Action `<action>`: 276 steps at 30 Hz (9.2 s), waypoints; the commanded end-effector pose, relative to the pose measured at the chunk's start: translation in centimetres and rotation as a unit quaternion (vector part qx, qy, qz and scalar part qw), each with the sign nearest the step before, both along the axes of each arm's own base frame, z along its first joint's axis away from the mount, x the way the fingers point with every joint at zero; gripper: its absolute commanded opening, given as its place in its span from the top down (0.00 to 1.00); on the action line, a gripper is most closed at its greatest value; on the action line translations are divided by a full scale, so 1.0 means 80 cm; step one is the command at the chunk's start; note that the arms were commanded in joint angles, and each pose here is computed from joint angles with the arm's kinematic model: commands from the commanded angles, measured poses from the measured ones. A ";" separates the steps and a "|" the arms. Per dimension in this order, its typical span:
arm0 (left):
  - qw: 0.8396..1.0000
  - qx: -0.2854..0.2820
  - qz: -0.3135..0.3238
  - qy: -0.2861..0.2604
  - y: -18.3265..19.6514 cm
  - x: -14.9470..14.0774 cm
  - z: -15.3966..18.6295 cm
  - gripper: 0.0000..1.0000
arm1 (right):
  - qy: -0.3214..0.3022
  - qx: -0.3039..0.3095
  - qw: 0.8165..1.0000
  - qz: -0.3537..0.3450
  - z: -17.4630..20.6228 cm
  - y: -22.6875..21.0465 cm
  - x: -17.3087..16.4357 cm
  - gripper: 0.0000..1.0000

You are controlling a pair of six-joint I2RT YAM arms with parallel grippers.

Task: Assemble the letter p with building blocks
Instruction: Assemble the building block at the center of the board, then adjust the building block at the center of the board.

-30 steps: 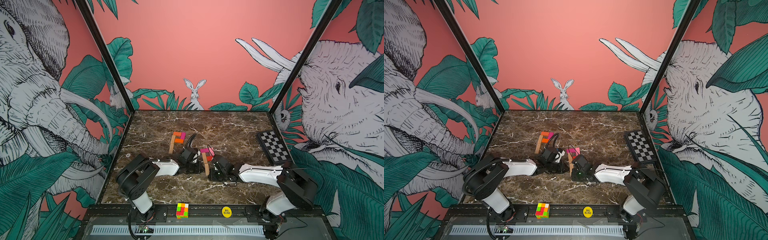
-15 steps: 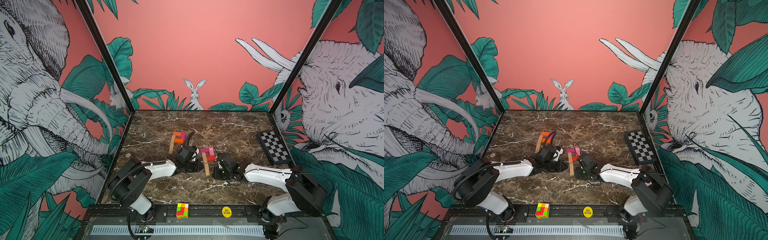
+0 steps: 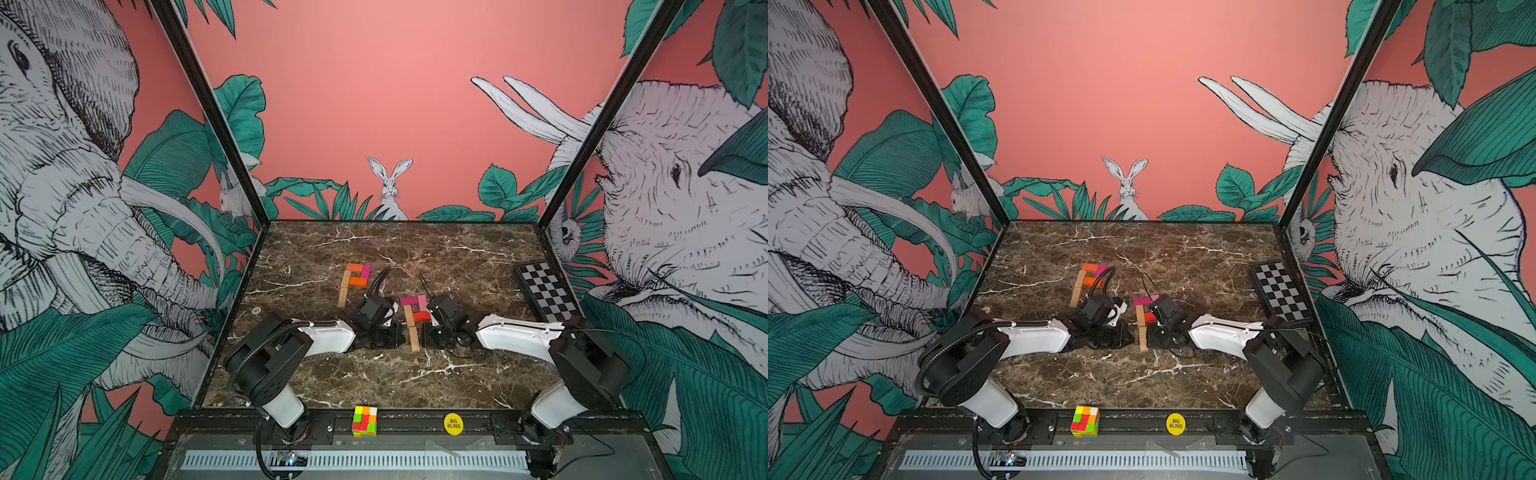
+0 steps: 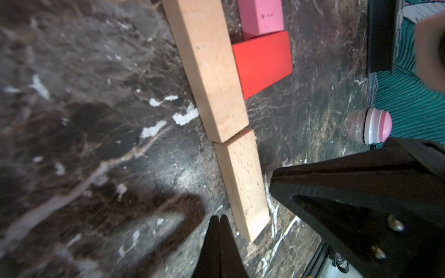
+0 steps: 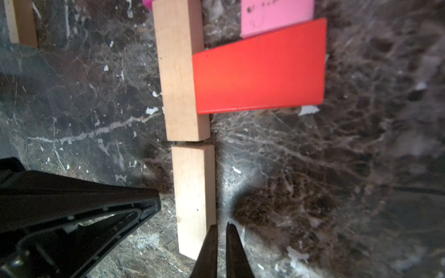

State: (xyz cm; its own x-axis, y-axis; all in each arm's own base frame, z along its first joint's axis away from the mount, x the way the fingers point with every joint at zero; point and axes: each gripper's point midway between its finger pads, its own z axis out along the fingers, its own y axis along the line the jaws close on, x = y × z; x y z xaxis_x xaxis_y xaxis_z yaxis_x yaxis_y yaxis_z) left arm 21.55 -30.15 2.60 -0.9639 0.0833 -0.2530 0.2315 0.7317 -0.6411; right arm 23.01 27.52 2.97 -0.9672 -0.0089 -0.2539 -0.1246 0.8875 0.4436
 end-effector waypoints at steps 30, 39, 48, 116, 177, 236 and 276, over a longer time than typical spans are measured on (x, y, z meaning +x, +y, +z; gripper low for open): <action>1.000 -0.011 -0.008 0.018 -0.011 -0.012 -0.009 1.00 | 0.009 0.001 1.000 0.003 -0.014 0.012 0.016 0.90; 1.000 -0.011 -0.011 0.017 -0.015 -0.009 -0.008 1.00 | 0.012 0.006 1.000 -0.007 -0.015 0.003 0.007 0.90; 1.000 -0.013 -0.009 0.017 -0.016 -0.007 -0.007 1.00 | 0.013 0.011 1.000 -0.014 -0.015 -0.005 -0.001 0.89; 1.000 -0.003 -0.001 0.019 -0.010 -0.009 -0.013 1.00 | 0.012 -0.012 1.000 -0.013 -0.018 -0.008 0.012 0.89; 0.999 0.034 0.016 0.012 0.001 0.026 -0.016 1.00 | 0.014 -0.008 1.000 -0.014 -0.020 -0.012 0.005 0.88; 0.995 0.061 0.083 0.008 0.029 0.154 -0.012 1.00 | -0.027 0.076 0.995 -0.067 0.041 -0.067 0.126 0.36; 0.995 0.062 0.069 0.025 0.021 0.155 -0.034 0.99 | -0.002 0.112 0.992 -0.049 0.017 -0.026 0.188 0.34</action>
